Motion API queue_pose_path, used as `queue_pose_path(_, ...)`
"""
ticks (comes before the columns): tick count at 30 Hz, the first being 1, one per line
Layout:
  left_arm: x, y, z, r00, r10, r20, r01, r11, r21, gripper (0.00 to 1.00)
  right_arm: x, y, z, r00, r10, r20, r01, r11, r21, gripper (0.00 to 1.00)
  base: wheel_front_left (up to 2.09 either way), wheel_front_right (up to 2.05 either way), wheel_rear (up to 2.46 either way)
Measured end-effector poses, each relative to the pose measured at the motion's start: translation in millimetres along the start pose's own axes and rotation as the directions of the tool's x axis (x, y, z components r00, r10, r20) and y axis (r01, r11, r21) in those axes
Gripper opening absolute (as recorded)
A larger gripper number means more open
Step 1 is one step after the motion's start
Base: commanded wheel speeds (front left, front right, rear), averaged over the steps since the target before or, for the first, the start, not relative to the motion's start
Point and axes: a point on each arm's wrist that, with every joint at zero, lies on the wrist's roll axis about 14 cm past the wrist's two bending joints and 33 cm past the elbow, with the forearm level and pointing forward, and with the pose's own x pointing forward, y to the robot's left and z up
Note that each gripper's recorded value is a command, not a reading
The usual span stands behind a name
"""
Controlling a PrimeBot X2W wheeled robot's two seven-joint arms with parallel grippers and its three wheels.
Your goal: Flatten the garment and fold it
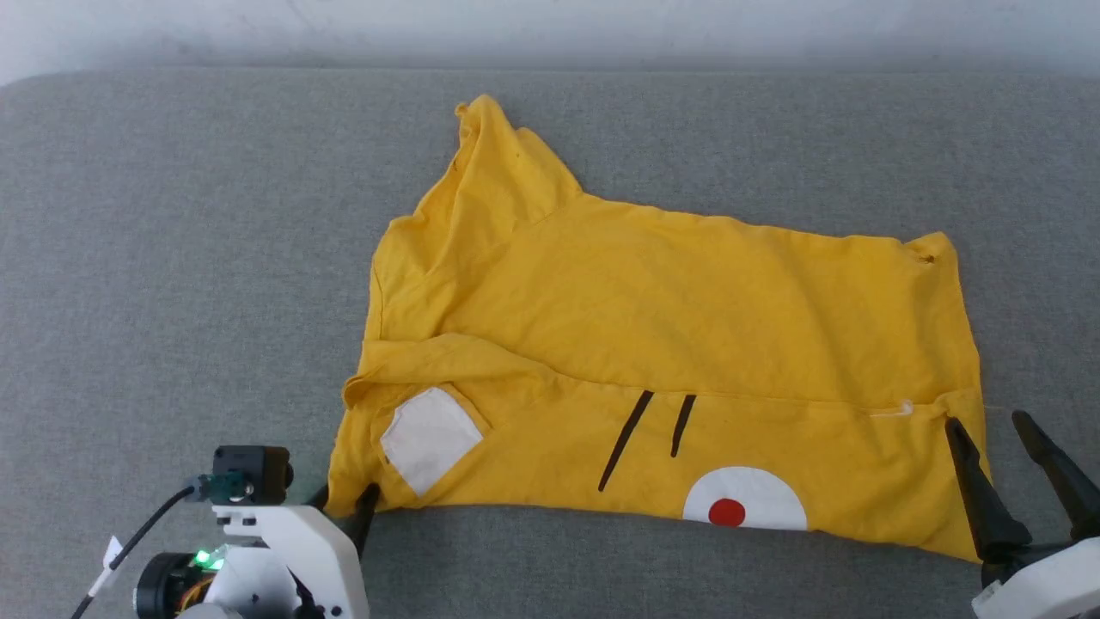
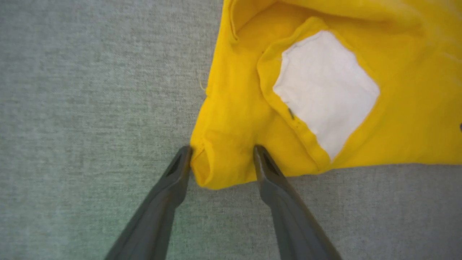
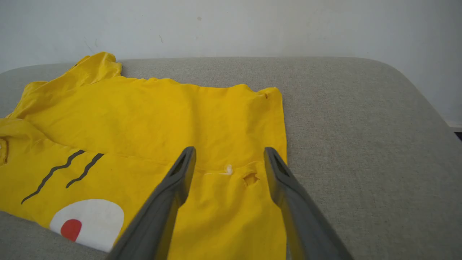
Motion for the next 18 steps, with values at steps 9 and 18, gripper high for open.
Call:
queue_pose_path(9,2,-17,12,0.995,-0.039,0.095,0.048,0.995,-0.090,0.00,-3,-32,11,0.997,-0.055,-0.057,0.051,0.997,-0.060,1.00,0.00,0.00,0.00)
queue_pose_path(18,-2,-14,13,0.992,-0.010,0.122,0.024,0.993,-0.117,0.00,-19,-49,-57,0.919,-0.104,-0.380,0.118,0.993,0.013,1.00,0.00,0.00,0.00)
